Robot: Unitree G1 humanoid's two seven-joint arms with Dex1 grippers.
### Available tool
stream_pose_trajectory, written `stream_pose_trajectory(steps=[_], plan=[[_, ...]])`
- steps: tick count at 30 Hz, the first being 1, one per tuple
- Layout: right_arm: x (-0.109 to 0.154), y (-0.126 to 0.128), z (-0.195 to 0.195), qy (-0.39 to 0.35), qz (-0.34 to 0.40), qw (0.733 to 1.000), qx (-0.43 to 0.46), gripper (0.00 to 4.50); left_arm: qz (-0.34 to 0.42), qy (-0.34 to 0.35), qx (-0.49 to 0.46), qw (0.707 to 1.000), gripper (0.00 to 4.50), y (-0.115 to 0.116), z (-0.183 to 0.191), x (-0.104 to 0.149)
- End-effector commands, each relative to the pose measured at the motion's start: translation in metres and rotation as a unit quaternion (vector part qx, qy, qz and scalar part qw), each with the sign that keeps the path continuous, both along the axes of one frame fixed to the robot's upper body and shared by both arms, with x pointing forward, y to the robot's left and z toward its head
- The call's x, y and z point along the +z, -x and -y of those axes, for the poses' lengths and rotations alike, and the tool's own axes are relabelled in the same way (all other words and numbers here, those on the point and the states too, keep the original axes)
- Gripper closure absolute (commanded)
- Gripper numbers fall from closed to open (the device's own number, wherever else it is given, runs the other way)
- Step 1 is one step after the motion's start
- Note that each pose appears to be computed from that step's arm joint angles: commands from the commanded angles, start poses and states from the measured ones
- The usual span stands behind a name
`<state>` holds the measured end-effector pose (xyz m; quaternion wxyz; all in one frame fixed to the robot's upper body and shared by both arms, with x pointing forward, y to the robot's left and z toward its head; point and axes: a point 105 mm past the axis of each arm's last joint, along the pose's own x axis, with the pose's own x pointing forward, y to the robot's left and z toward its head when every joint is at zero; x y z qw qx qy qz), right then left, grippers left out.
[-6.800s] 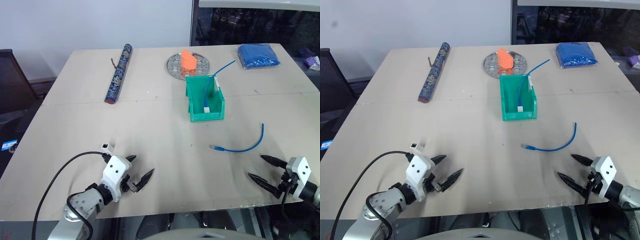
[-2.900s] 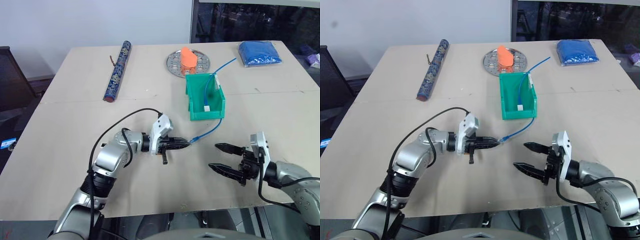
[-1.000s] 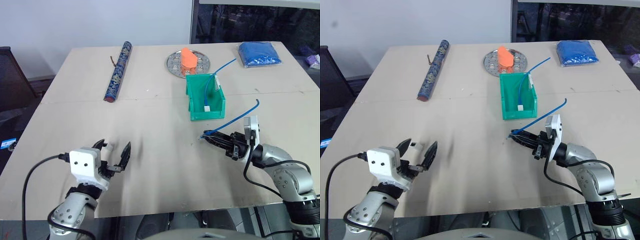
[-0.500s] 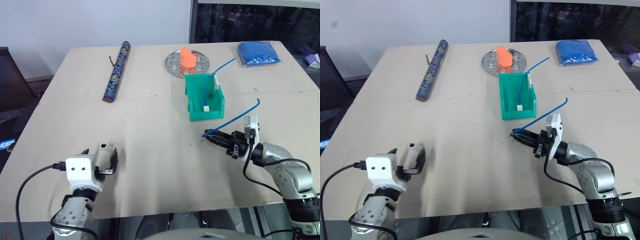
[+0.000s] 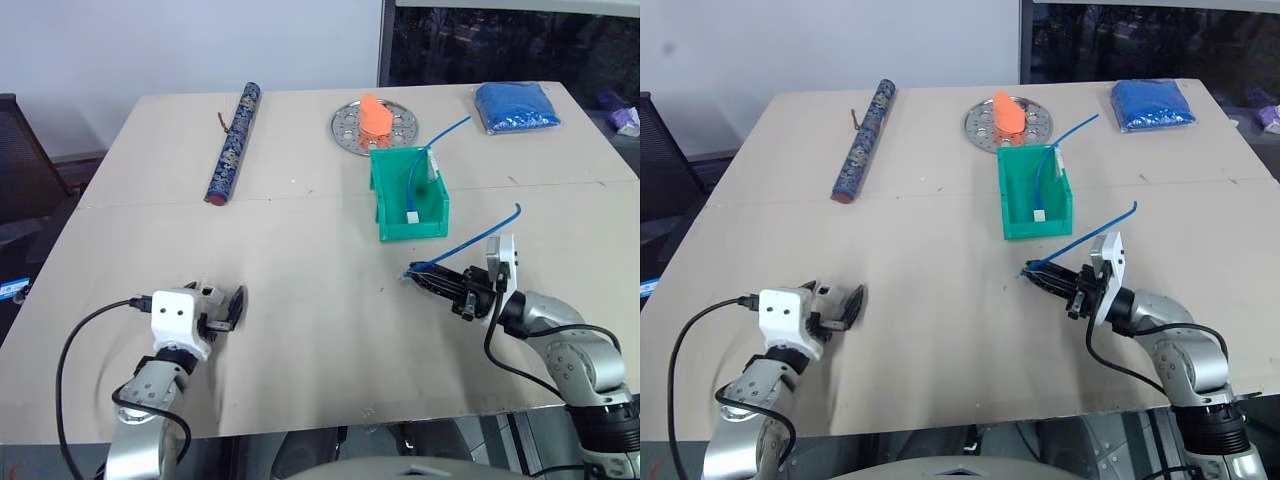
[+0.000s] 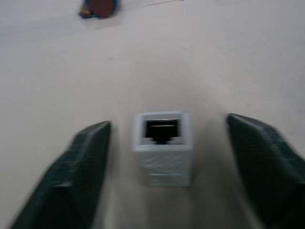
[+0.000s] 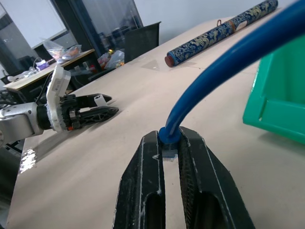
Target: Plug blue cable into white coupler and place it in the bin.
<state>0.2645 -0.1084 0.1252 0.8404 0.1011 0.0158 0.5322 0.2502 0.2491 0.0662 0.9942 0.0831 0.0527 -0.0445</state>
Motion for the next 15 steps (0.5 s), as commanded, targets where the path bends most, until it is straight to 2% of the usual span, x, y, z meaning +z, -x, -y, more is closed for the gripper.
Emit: stream_pose_trajectory(steps=[1,6,8,10,13,15], plan=[[0.015,0.003,0.001,-0.003,0.035,0.999,-0.002,4.5,0.004,0.003,-0.012,1.0,1.96,-0.001,0.006,0.0],[0.019,-0.001,0.001,0.001,0.045,0.999,-0.003,4.5,0.008,0.004,-0.064,0.998,3.93,-0.016,0.021,0.003],[0.025,-0.005,0.0,0.007,0.059,0.998,0.002,4.5,0.014,0.01,-0.148,0.989,3.9,-0.032,0.046,0.013],[0.031,-0.008,-0.003,0.018,0.078,0.997,0.015,4.5,0.013,0.029,-0.253,0.967,3.9,-0.047,0.079,0.026],[0.035,-0.009,-0.009,0.039,0.098,0.994,0.036,4.5,0.0,0.036,-0.369,0.929,3.9,-0.053,0.113,0.036],[0.035,-0.008,-0.018,0.066,0.119,0.989,0.061,4.5,-0.03,0.011,-0.49,0.871,3.9,-0.047,0.145,0.034]])
